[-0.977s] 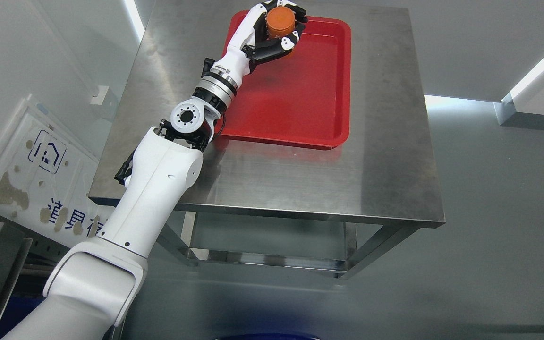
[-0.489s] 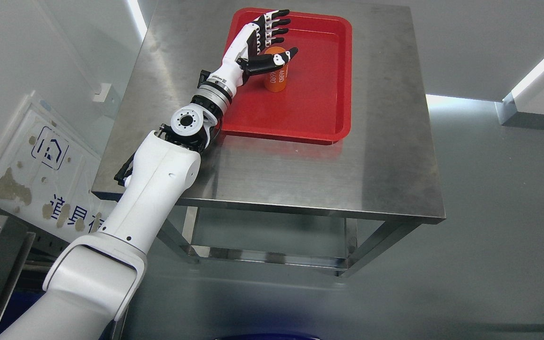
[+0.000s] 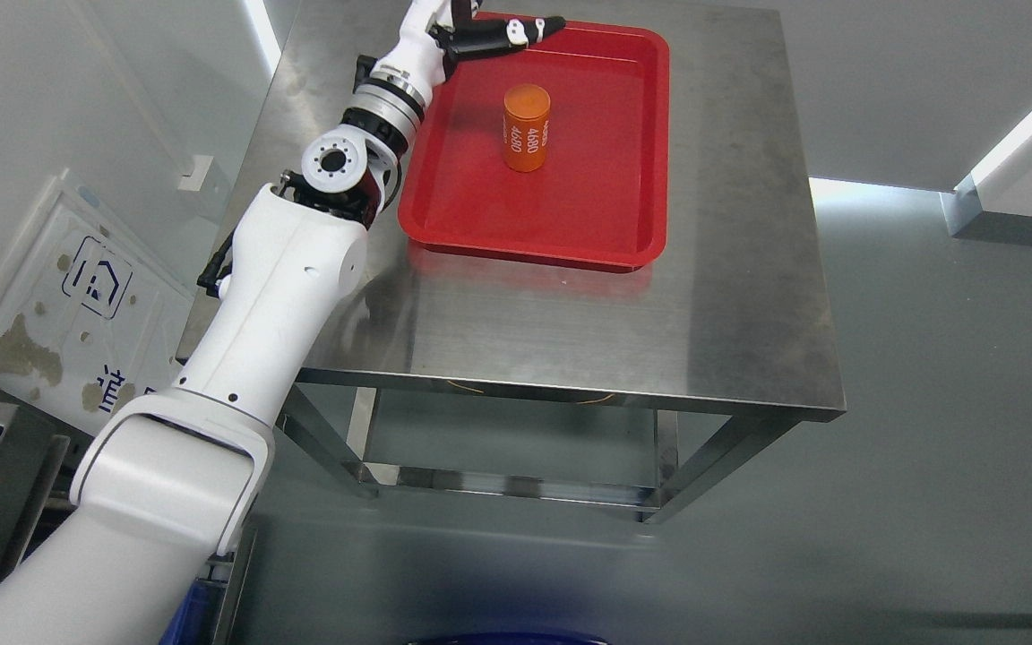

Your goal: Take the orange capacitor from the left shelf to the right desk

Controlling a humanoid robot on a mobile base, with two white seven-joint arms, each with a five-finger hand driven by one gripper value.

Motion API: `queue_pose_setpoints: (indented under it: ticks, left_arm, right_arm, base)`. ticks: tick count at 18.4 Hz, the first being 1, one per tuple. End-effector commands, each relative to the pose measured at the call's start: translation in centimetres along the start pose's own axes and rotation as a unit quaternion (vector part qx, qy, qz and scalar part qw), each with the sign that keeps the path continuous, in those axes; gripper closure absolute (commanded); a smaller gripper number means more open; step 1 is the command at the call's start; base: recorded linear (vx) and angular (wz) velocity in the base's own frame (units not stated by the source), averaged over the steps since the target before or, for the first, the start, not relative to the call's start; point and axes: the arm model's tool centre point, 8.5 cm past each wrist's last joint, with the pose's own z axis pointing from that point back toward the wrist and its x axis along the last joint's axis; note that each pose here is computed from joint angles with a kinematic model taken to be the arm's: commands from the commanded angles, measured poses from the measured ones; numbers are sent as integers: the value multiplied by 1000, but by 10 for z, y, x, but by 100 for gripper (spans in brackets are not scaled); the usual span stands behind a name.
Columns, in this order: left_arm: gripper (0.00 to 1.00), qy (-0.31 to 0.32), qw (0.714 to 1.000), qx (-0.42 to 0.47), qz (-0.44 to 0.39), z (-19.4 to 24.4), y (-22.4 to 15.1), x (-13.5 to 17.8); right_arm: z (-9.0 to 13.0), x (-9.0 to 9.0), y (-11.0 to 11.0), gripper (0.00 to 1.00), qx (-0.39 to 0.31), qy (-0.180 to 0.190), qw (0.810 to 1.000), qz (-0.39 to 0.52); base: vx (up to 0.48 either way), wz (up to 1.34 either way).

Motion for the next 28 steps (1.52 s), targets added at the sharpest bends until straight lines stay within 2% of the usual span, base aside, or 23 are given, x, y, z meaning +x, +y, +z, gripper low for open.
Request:
queue_pose_setpoints:
  ticks: [1, 2, 5, 7, 9, 11, 13, 17, 28]
  left_arm:
    - [0, -59, 994, 84, 32, -9, 68, 51]
    - [0, -54, 994, 94, 30, -1, 78, 45]
    - [0, -5, 993, 118, 8, 56, 111, -5]
    - [0, 16, 994, 110, 12, 100, 98, -39]
    - [0, 19, 992, 120, 32, 135, 83, -57]
    - [0, -4, 990, 129, 49, 149, 68, -51]
    - [0, -41, 988, 141, 55, 153, 63, -29]
    - [0, -73, 982, 166, 57, 158, 65, 12]
    - [0, -25, 984, 166, 67, 205, 48, -23]
  right_arm:
    - [0, -14, -11, 0, -9, 5, 1000, -6]
    - [0, -14, -11, 0, -9, 5, 1000, -6]
    - [0, -14, -11, 0, -9, 5, 1000, -6]
    - [0, -14, -11, 0, -9, 5, 1000, -6]
    - [0, -14, -11, 0, -9, 5, 1000, -6]
    - [0, -14, -11, 0, -9, 5, 1000, -6]
    - [0, -14, -11, 0, -9, 5, 1000, -6]
    - [0, -14, -11, 0, -9, 5, 1000, -6]
    - [0, -14, -11, 0, -9, 5, 1000, -6]
  base:
    - [0, 0]
    - [0, 0]
    - [0, 0]
    - [0, -11]
    - [0, 0]
    - [0, 0]
    - [0, 0]
    - [0, 0]
    - [0, 3]
